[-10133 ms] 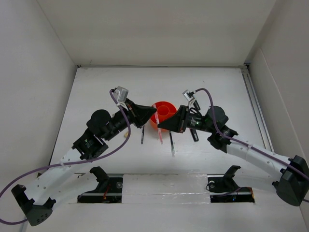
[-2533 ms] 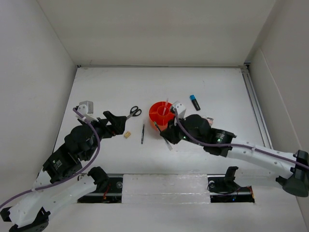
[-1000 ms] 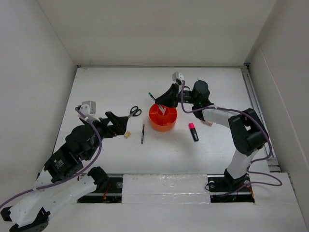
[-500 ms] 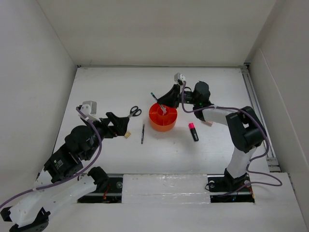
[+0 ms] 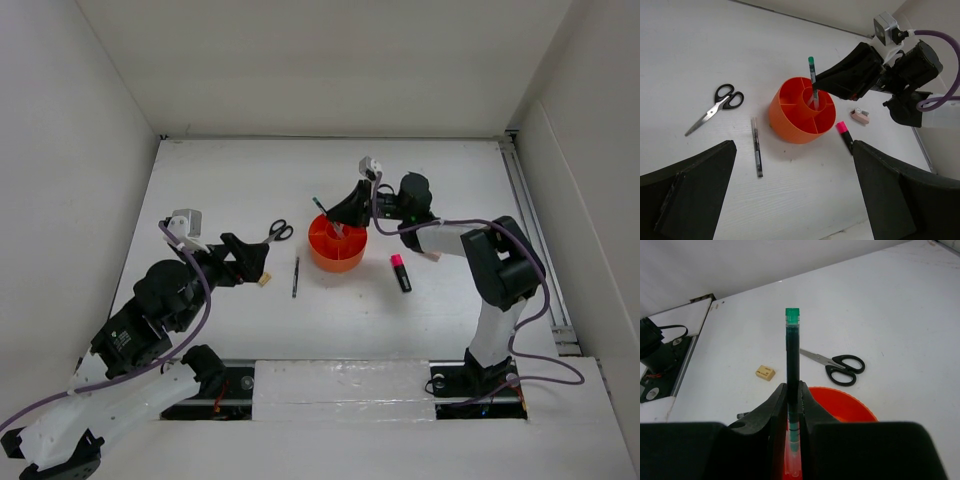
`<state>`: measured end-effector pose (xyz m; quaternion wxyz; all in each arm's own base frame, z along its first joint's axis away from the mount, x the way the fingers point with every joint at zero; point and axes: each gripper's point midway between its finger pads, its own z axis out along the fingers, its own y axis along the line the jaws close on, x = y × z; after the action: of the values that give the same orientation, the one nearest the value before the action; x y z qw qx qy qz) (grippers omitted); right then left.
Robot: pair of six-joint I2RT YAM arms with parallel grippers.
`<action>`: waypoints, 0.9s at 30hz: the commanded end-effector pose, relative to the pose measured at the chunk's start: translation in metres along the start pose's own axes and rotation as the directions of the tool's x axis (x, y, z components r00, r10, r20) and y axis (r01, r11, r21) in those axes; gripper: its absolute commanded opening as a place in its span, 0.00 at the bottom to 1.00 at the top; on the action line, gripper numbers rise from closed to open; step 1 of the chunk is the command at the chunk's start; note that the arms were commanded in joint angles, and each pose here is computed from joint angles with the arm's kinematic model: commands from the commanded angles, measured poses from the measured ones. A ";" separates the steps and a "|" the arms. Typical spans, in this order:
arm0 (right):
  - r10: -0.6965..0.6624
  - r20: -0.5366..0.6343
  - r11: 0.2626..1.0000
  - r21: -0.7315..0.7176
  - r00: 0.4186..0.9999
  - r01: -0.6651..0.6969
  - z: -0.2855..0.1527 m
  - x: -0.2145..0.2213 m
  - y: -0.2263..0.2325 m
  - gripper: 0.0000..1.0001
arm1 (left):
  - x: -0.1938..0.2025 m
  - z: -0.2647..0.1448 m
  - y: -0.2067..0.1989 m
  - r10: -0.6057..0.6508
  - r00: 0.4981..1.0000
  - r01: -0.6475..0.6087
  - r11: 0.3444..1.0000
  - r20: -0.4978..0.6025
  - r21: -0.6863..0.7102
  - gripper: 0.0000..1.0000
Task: Sort the stationery into containers
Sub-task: Place the pen in the storage box, then pick up the pen from the center of the board.
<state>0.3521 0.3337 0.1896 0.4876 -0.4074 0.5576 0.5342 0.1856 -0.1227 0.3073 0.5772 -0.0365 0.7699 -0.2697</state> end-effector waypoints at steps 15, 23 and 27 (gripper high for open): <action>-0.146 0.087 0.986 -0.068 0.985 0.152 0.000 -0.045 0.059 0.54 | -0.009 -0.002 -0.006 -0.004 0.999 0.002 0.999 0.046 0.043 1.00; -0.141 0.007 0.937 0.324 0.990 0.131 0.035 -0.081 0.084 0.65 | -0.015 -0.003 0.016 -0.043 0.995 0.050 0.996 0.088 -0.079 1.00; 0.212 0.040 0.670 0.721 0.976 -0.175 0.035 -0.043 0.062 0.65 | -0.025 -0.007 0.051 -0.115 0.980 0.160 0.940 0.164 -0.301 1.00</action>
<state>0.2631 0.3983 0.3011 0.5617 -0.3128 0.6155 0.4559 0.1928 -0.0978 0.3024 0.5879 -0.1080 0.7675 -0.2317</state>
